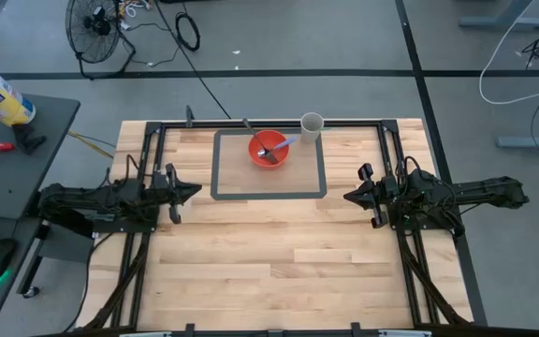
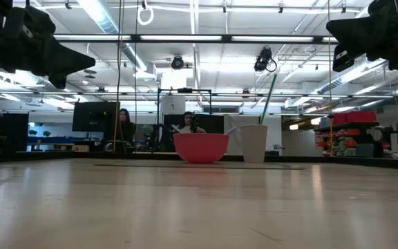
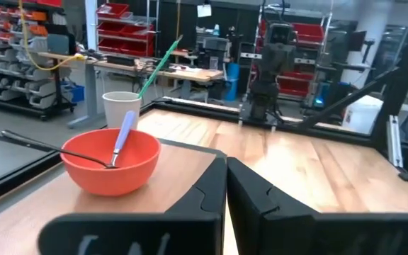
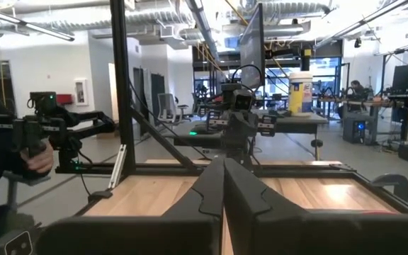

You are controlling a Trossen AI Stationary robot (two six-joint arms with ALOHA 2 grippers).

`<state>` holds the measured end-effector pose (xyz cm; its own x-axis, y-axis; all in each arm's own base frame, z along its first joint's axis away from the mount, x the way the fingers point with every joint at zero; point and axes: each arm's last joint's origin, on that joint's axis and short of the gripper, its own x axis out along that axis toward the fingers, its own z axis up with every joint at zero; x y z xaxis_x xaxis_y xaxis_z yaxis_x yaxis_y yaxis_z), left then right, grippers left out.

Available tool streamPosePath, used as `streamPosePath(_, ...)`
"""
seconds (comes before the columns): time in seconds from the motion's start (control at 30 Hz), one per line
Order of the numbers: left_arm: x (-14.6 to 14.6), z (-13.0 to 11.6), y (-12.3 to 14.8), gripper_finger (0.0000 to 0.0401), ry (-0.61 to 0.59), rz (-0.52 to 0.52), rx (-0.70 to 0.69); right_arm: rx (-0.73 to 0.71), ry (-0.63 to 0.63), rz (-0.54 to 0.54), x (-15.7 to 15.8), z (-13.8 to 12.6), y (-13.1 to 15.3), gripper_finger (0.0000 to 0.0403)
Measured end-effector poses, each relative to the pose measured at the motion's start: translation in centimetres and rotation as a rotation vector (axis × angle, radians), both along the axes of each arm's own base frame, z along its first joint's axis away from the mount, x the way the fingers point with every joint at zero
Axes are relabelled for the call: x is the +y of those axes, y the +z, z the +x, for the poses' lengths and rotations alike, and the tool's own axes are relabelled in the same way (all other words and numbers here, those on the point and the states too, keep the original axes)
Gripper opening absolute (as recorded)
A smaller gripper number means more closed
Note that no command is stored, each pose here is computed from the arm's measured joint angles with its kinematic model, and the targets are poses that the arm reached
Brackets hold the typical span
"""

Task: Pick & Place Utensil
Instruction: Return to Home Position

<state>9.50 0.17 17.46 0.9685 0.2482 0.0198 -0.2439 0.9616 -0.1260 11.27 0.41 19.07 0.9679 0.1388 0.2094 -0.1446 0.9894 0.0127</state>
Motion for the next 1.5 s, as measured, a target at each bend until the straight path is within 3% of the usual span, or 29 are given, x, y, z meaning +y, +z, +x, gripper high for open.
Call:
streamPosePath(1.13, 0.01, 0.01, -0.04, 0.0014, 0.004, -0.001, 0.0, 0.0, 0.0, 0.0, 0.0, 0.0, 0.0, 0.0011)
streamPosePath(1.5, -0.57, 0.1, -0.16, 0.0014, -0.051, 0.001, 0.014, 0.0, 0.0, 0.0, 0.0, 0.0, 0.0, 0.0011)
